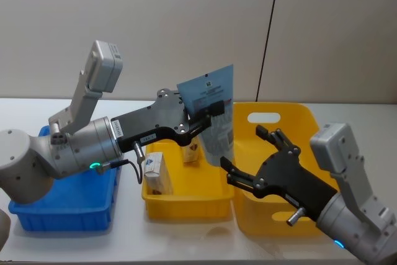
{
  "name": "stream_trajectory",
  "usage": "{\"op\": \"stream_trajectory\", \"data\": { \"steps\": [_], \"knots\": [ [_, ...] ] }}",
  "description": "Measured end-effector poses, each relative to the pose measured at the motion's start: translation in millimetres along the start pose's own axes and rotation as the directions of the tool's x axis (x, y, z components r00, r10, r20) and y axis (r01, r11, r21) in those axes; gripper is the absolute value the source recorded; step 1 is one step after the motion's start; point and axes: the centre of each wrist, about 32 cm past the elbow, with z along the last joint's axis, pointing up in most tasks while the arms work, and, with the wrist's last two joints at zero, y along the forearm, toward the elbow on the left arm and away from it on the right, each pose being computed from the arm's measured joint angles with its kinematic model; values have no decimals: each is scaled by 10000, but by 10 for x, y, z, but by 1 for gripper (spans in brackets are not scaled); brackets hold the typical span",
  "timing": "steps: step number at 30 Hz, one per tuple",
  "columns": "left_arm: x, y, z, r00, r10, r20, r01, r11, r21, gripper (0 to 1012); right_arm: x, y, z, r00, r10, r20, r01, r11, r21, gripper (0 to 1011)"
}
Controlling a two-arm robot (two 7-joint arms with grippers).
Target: Bimanual collaborative sorting of washing and personal care products
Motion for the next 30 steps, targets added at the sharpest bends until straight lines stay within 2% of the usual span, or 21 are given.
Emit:
{"op": "stream_trajectory", "data": {
  "steps": [15,30],
  "knots": [
    [0,0,0,10000,1,0,-1,10000,0,217,119,224,-72,9977,673,42,-673,9977,72,1002],
    [0,0,0,10000,0,0,0,10000,1,218,151,433,-82,9921,1253,42,-1254,9919,212,1002]
  ]
}}
